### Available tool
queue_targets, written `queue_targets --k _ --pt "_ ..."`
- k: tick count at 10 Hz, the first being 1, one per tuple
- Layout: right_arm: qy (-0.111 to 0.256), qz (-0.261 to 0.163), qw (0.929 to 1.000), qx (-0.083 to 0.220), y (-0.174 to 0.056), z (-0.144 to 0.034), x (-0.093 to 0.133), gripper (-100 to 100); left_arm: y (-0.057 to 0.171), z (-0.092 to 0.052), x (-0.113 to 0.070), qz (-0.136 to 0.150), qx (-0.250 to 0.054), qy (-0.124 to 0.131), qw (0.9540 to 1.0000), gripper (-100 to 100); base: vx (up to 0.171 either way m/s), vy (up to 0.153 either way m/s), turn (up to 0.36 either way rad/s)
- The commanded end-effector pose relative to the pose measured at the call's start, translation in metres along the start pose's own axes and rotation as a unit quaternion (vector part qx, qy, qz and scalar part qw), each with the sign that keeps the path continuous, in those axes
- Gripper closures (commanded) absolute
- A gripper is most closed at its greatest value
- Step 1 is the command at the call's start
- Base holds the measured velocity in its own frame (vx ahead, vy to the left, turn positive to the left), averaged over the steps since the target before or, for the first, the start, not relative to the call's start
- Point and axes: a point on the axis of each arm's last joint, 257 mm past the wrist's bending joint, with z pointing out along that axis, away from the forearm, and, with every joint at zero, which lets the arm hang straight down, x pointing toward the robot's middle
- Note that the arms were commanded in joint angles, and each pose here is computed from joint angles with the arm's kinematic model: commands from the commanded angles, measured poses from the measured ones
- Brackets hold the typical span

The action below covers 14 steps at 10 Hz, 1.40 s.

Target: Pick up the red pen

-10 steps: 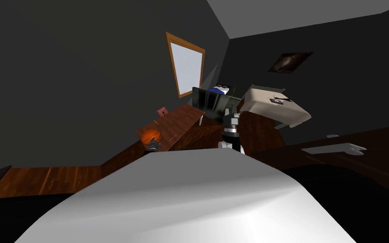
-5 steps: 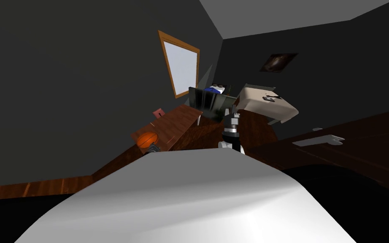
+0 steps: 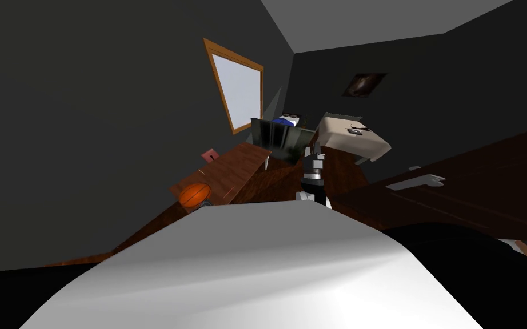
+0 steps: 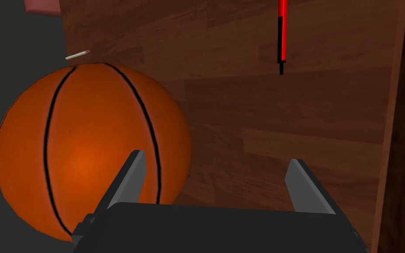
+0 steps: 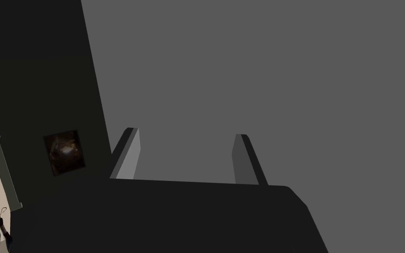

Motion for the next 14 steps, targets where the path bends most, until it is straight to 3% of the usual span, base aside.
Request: queue_targets --k 1,4,6,7,8,9,10,11,12,14 --pt "0.0 0.0 1.0 0.0 0.0 0.0 0.0 0 0.014 0.004 -0.018 -0.017 -0.027 -0.02 0.9993 -100 0.024 0.0 -0.217" --pt "0.0 0.0 1.0 0.0 0.0 0.0 0.0 0 0.038 0.006 -0.041 -0.035 -0.063 -0.047 0.9963 -100 0.028 0.011 -0.133" --pt "0.0 0.0 1.0 0.0 0.0 0.0 0.0 0 0.054 0.007 -0.058 -0.053 -0.091 -0.068 0.9921 -100 0.039 -0.001 -0.142" --pt "0.0 0.0 1.0 0.0 0.0 0.0 0.0 0 0.064 0.007 -0.071 -0.07 -0.113 -0.085 0.9874 -100 0.039 0.009 -0.17" --pt "0.0 0.0 1.0 0.0 0.0 0.0 0.0 0 0.068 0.006 -0.073 -0.071 -0.117 -0.088 0.9866 -100 0.032 0.012 -0.083" --pt "0.0 0.0 1.0 0.0 0.0 0.0 0.0 0 0.079 0.005 -0.085 -0.088 -0.139 -0.104 0.9808 -100 0.037 0.009 -0.175" --pt "0.0 0.0 1.0 0.0 0.0 0.0 0.0 0 0.082 0.005 -0.087 -0.089 -0.142 -0.107 0.9801 -100 0.034 0.014 -0.092" --pt "0.0 0.0 1.0 0.0 0.0 0.0 0.0 0 0.093 0.003 -0.098 -0.106 -0.163 -0.123 0.9732 -100 0.034 0.011 -0.159" --pt "0.0 0.0 1.0 0.0 0.0 0.0 0.0 0 0.094 0.002 -0.099 -0.106 -0.165 -0.124 0.9727 -100 0.029 0.012 -0.077" --pt "0.0 0.0 1.0 0.0 0.0 0.0 0.0 0 0.107 -0.001 -0.113 -0.139 -0.198 -0.147 0.9592 -100 0.054 0.014 -0.195"
